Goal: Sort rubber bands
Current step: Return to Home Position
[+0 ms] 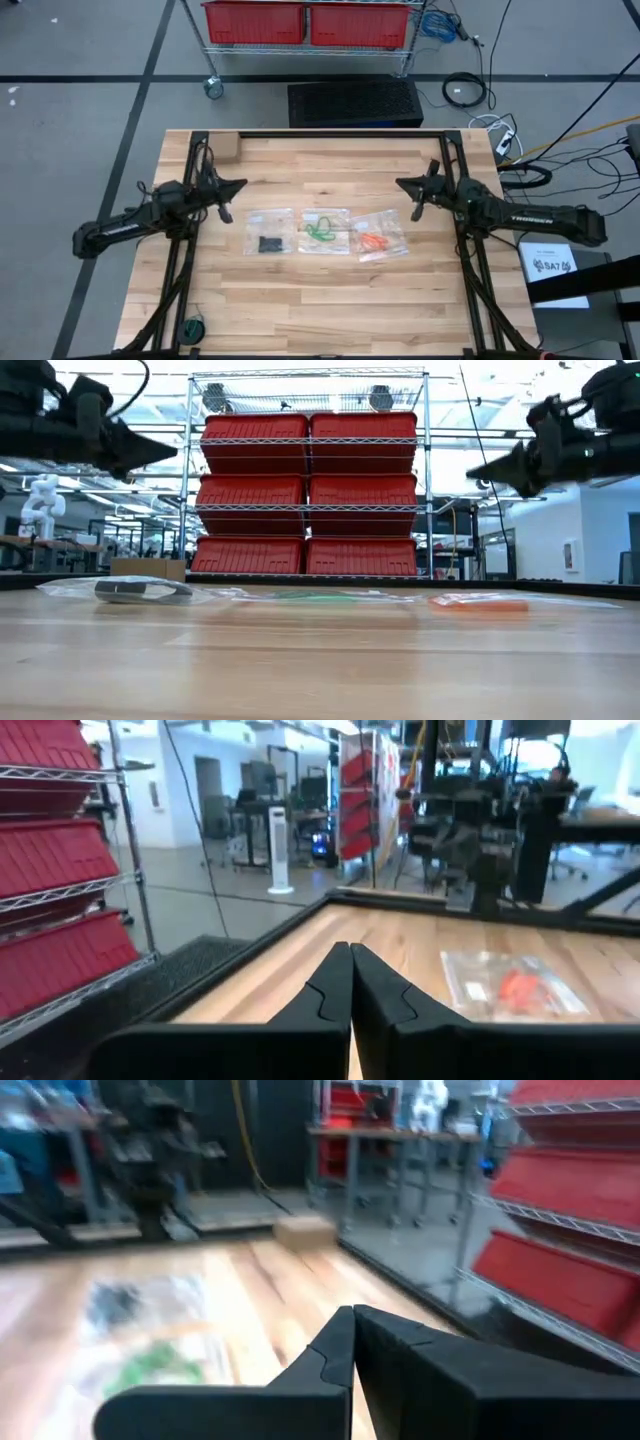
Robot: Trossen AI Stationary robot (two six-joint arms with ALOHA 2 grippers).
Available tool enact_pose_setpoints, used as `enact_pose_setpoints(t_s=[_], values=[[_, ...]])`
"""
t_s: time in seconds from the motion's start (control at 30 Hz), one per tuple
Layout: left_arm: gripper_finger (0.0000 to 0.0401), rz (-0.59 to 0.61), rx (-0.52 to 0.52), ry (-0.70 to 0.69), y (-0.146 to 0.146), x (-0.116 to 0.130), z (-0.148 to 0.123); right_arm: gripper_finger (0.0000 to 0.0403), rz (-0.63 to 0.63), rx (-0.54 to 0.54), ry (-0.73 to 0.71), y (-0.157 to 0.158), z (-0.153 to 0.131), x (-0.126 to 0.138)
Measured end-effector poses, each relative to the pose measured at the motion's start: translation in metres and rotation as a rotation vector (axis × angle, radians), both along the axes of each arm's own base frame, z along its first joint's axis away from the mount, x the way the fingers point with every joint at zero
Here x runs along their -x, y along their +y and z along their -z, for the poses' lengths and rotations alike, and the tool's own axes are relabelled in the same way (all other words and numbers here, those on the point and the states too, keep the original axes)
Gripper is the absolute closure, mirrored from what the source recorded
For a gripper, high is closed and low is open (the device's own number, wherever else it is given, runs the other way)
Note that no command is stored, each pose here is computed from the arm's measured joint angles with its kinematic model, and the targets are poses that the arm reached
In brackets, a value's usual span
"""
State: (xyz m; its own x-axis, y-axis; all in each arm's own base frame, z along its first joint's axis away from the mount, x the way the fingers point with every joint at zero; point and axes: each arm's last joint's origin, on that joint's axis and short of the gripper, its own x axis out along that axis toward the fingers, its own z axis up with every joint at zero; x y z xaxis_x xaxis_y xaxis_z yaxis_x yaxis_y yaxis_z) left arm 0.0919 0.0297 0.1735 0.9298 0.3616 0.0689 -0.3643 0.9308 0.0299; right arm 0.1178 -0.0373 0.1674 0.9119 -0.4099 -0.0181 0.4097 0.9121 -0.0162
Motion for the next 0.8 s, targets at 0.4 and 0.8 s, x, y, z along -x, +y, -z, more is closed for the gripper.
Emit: enact_pose_setpoints(t_s=[0.4, 0.8], values=[[0.0399, -0.104, -0.037, 0.043, 0.003, 0.001, 0.004, 0.0403, 0.063, 0.065, 0.092, 0.007, 0.006, -0.005], [0.0399, -0.124, -0.094, 0.01, 0.003, 0.002, -0.006, 0.0403, -0.053, 0.149, -0.026, 0.028, -0.05, 0.039]])
